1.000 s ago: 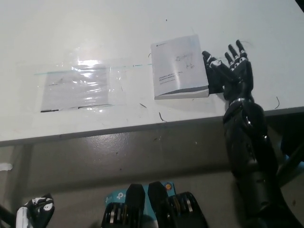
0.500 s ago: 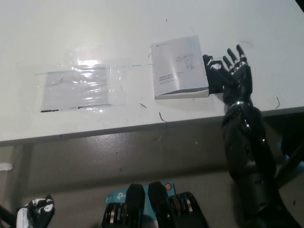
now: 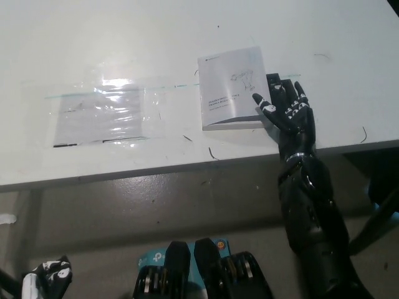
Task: The robot uses its right hand to slide under the cover of the book kept in the middle of the desk and open it
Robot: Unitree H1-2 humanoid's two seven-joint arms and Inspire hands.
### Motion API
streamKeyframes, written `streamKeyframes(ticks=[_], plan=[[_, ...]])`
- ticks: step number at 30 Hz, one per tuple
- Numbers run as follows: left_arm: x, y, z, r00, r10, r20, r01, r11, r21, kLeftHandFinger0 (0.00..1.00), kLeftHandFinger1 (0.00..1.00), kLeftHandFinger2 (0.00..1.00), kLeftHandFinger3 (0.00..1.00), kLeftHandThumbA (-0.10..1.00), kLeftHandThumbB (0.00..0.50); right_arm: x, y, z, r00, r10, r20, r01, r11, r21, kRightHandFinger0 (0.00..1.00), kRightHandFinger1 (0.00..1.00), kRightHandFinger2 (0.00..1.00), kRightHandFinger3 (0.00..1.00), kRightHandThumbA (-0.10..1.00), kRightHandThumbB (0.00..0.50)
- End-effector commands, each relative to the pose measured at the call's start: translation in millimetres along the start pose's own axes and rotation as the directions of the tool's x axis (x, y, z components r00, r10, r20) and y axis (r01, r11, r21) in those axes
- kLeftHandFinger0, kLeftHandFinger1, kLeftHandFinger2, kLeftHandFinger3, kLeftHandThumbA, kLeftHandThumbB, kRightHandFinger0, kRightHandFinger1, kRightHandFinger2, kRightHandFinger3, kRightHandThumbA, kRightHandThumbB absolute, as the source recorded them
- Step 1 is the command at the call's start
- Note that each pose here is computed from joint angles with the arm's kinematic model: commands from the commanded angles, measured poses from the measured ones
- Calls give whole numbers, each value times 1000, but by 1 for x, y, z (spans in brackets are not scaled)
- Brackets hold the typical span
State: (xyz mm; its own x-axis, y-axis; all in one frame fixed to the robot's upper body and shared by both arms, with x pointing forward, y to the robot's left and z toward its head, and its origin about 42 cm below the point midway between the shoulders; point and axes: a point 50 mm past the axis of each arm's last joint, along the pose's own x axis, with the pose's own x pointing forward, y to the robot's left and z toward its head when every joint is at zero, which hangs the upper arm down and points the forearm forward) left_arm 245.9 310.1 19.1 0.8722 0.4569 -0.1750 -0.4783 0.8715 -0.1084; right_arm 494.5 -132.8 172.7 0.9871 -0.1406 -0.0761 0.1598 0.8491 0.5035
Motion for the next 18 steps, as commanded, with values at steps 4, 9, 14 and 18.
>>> streamKeyframes(ticks=[4,9,14,18], plan=[[0,2,5,999,13,50,-13,1000,-2,603,604,661,764,685,0,5,13,12,997,63,53,-64,998,14,937,1000,1000,1000,1000,107],[-4,2,3,999,11,45,-11,1000,4,616,607,662,763,675,0,5,19,15,994,82,66,-80,996,-28,837,1000,988,1000,1000,107],[-5,4,4,999,17,33,-17,1000,14,610,603,663,767,693,0,10,33,28,990,112,88,-107,992,-64,767,1000,958,1000,1000,126],[-4,6,4,999,16,32,-16,1000,10,618,619,680,774,700,5,13,43,36,985,134,106,-122,986,-114,741,972,940,1000,1000,154]])
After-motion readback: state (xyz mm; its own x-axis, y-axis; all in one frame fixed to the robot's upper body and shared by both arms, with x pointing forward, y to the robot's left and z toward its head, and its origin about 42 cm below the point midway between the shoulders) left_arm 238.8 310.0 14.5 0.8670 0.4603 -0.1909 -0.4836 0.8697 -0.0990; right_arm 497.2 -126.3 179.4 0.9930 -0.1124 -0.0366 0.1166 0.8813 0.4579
